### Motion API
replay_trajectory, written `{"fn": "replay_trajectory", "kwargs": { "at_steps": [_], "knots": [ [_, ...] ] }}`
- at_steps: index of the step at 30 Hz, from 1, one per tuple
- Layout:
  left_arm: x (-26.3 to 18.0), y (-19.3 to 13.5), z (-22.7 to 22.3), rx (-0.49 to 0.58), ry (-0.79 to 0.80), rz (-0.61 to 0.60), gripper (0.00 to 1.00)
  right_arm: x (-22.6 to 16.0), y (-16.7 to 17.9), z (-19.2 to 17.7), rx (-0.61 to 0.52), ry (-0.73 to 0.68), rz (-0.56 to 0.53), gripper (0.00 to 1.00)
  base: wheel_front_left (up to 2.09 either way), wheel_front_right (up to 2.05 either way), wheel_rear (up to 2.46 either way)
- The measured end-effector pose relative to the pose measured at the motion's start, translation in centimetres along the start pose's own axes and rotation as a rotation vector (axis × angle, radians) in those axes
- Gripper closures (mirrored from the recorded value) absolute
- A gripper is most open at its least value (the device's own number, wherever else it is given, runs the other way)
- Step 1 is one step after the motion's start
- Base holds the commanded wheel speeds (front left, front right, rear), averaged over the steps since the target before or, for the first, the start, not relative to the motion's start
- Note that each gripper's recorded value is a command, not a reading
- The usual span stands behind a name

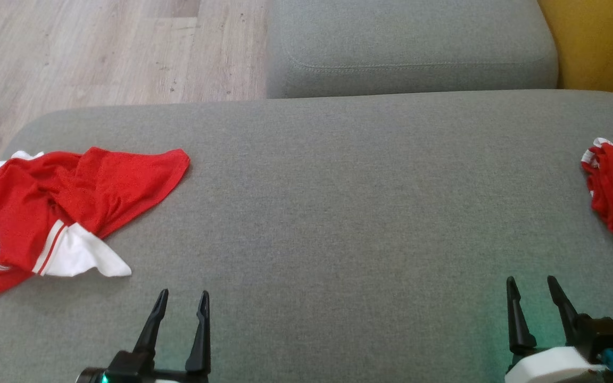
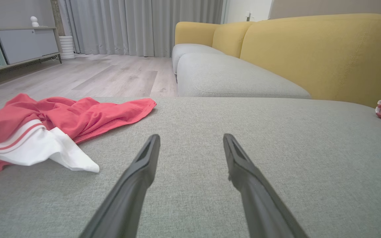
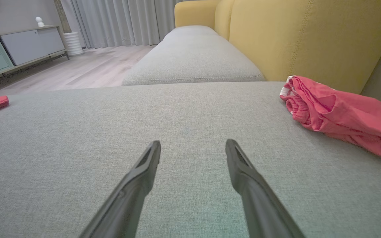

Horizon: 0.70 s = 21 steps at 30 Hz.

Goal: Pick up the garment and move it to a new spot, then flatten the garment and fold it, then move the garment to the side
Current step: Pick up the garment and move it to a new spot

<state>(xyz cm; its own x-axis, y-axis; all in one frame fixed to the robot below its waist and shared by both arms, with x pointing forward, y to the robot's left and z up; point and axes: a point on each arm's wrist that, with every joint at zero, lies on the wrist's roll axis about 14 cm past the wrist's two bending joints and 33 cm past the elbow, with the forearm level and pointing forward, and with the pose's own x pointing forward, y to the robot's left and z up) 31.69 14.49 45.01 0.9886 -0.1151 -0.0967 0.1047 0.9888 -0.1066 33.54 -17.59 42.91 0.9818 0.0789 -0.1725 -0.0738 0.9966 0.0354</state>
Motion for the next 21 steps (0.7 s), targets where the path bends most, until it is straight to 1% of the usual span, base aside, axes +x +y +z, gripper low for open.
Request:
{"fn": "replay_trajectory", "kwargs": {
  "at_steps": [6,10,16,17,21],
  "knots": [
    [-0.3,0.2,-0.3,-0.002,0.01,0.009,0.0,0.4,0.5,0.6,-0.004,-0.016,0.016,0.0,0.0,0.0,0.0],
    [-0.9,0.9,-0.4,-0.007,0.007,0.039,0.0,1.0,1.7,0.9,-0.001,-0.024,0.056,0.0,0.0,0.0,0.0],
    [-3.1,2.9,-0.5,-0.024,-0.002,0.126,0.0,1.7,6.1,0.4,-0.003,0.001,0.196,0.0,0.0,0.0,0.0],
    [-3.1,2.9,-0.5,-0.024,-0.002,0.126,0.0,1.7,6.1,0.4,-0.003,0.001,0.196,0.0,0.0,0.0,0.0],
    [-5.5,5.2,-0.7,-0.039,-0.012,0.229,0.0,2.6,9.9,0.5,-0.025,0.005,0.316,0.0,0.0,0.0,0.0]
  ]
}}
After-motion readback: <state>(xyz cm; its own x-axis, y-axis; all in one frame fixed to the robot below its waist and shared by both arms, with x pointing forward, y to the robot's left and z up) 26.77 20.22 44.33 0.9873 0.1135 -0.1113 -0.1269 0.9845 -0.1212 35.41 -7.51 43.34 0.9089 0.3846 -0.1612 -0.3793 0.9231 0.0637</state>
